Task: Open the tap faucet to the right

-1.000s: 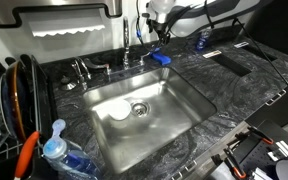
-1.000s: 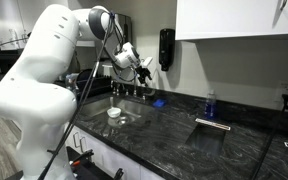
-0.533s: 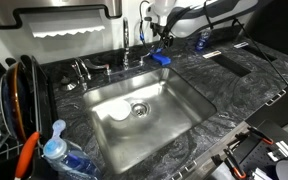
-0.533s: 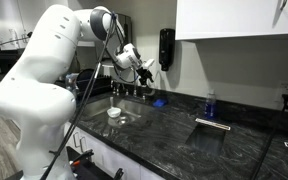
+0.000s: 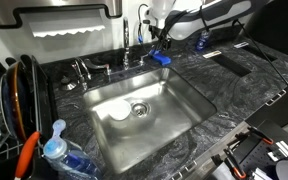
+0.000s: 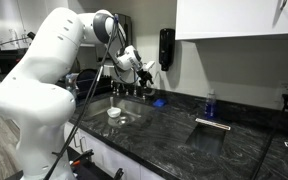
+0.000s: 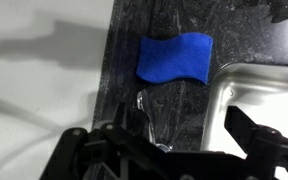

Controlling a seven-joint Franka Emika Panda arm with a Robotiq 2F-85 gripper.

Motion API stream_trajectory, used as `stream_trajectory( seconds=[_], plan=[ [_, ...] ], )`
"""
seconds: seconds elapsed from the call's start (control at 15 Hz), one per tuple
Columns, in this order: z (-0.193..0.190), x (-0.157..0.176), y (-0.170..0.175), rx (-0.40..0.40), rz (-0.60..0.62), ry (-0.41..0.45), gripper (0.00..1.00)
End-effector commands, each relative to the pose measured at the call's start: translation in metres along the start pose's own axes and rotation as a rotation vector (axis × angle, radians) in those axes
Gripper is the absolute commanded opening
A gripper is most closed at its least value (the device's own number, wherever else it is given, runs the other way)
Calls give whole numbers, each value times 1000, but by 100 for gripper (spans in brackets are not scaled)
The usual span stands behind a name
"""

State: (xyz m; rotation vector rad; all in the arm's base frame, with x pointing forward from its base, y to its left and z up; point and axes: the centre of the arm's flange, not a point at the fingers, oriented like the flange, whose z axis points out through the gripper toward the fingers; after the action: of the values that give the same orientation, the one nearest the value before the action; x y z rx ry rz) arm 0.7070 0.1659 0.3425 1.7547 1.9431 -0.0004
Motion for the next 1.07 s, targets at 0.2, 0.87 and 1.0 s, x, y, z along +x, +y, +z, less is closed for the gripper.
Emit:
stream_trajectory(
  seconds=[0.2, 0.87, 1.0],
  plan=[
    [15, 3, 10, -8, 13, 23, 100],
    [37, 8, 13, 23, 15, 24, 75],
    [41, 8, 13, 27, 19, 23, 66]
  ],
)
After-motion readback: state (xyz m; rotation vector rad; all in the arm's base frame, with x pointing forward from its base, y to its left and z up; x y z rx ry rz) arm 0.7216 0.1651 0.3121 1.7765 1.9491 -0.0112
